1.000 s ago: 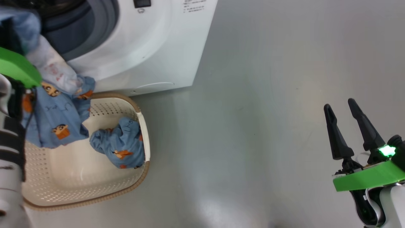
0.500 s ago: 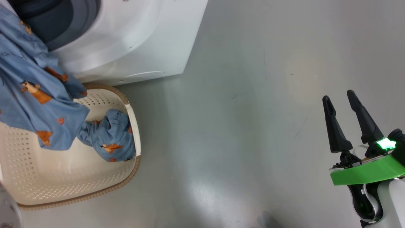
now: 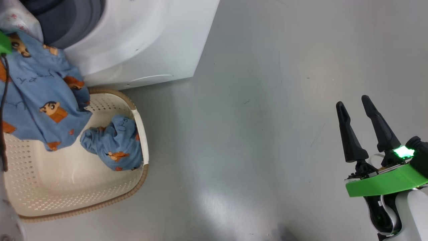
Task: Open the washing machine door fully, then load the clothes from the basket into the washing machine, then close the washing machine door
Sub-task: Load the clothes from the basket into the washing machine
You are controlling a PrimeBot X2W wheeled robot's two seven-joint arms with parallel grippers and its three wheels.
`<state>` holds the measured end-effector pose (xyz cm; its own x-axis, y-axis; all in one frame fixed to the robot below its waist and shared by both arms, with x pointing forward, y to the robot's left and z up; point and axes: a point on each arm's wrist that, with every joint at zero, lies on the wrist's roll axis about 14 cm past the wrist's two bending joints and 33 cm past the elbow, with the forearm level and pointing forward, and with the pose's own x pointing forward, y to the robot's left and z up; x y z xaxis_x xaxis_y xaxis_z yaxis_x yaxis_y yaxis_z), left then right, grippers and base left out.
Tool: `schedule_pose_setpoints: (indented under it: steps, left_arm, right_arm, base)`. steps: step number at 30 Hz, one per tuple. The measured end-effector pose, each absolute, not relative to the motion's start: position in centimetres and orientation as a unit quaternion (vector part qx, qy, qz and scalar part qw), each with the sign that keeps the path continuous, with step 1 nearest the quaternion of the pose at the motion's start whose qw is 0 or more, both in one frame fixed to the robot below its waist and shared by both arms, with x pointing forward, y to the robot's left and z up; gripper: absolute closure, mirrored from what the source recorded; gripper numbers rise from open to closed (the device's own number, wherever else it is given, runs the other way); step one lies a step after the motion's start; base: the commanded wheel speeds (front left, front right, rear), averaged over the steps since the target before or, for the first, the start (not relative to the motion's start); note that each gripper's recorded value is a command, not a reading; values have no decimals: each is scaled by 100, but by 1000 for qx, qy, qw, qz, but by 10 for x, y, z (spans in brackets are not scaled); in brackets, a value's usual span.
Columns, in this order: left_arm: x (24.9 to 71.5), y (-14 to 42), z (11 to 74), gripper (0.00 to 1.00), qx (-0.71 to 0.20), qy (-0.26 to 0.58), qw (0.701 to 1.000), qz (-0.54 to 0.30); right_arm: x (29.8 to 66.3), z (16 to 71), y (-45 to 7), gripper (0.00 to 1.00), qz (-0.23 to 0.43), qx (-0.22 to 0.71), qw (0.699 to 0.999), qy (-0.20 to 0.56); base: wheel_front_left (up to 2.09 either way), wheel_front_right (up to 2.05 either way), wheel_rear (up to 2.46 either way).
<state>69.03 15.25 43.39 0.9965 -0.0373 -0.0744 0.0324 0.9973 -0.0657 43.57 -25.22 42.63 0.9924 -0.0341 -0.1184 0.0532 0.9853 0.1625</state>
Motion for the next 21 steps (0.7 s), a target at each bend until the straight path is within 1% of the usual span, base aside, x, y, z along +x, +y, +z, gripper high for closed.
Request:
schedule_pose_setpoints:
  steps: [10,16,21]
  left_arm:
    - [687,157,434,0,-32,45,998,-14]
    - [685,158,443,0,-44,33,998,-9]
    - [676,159,447,0,-73,21,997,-2]
  right_arm:
    - [439,427,-247,0,-15,87,995,55]
    - [440,430,-245,0,-12,89,995,51]
    - [442,432,-242,0,-7,91,995,47]
  base:
    - [0,0,0]
    - [0,0,0]
    - [0,0,0]
